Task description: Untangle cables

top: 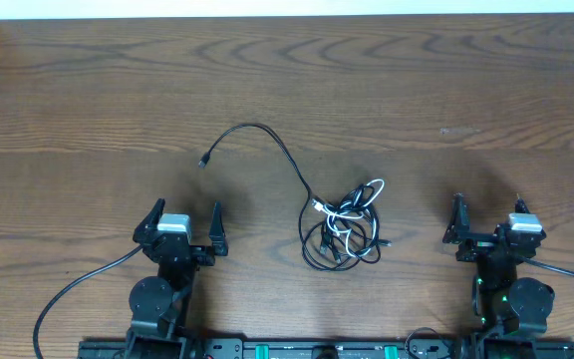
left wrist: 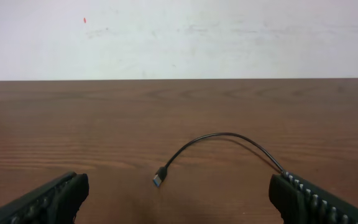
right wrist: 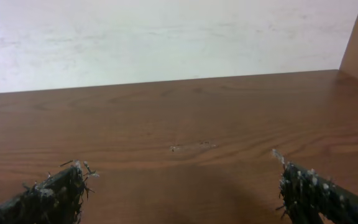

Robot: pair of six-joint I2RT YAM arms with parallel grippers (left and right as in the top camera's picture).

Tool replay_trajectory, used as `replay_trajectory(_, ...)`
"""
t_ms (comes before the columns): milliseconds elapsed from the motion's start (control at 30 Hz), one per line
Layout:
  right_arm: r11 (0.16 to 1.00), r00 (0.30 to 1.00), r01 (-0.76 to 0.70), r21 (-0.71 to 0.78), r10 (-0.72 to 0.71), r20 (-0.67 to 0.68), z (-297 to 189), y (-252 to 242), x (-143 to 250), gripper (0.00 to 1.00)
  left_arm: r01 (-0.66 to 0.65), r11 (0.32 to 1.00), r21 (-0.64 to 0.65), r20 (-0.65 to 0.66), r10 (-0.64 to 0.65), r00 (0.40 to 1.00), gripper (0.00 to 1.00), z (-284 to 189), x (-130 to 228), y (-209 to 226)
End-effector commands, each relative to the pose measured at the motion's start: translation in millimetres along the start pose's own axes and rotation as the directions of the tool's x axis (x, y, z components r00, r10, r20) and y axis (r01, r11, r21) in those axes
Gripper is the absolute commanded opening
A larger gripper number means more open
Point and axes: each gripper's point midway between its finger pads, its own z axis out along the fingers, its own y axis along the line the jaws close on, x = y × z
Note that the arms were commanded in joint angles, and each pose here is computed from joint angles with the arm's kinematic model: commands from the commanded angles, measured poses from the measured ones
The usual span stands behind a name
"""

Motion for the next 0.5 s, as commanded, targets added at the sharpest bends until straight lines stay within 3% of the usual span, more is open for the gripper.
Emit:
replay_trajectory(0,1.0,1.0,0.013,0.009,-0.013,-0.004,0,-1,1,0.99,-0.018,1.0,-0.011,-0.051,0.017,0.999,0.98,1,17,2)
replay_trajectory(333,1.0,1.0,0.013,0.009,-0.013,-0.004,0,-1,1,0.99,0.004,1.0,0.019,-0.026,-0.004,1.0,0.98,1,11,-3)
replay_trajectory(467,1.0,1.0,0.013,0.009,-0.013,-0.004,0,-1,1,0.99,0.01,0.993,0.117,-0.071,-0.001,0.997,0.98,-2,11,-20)
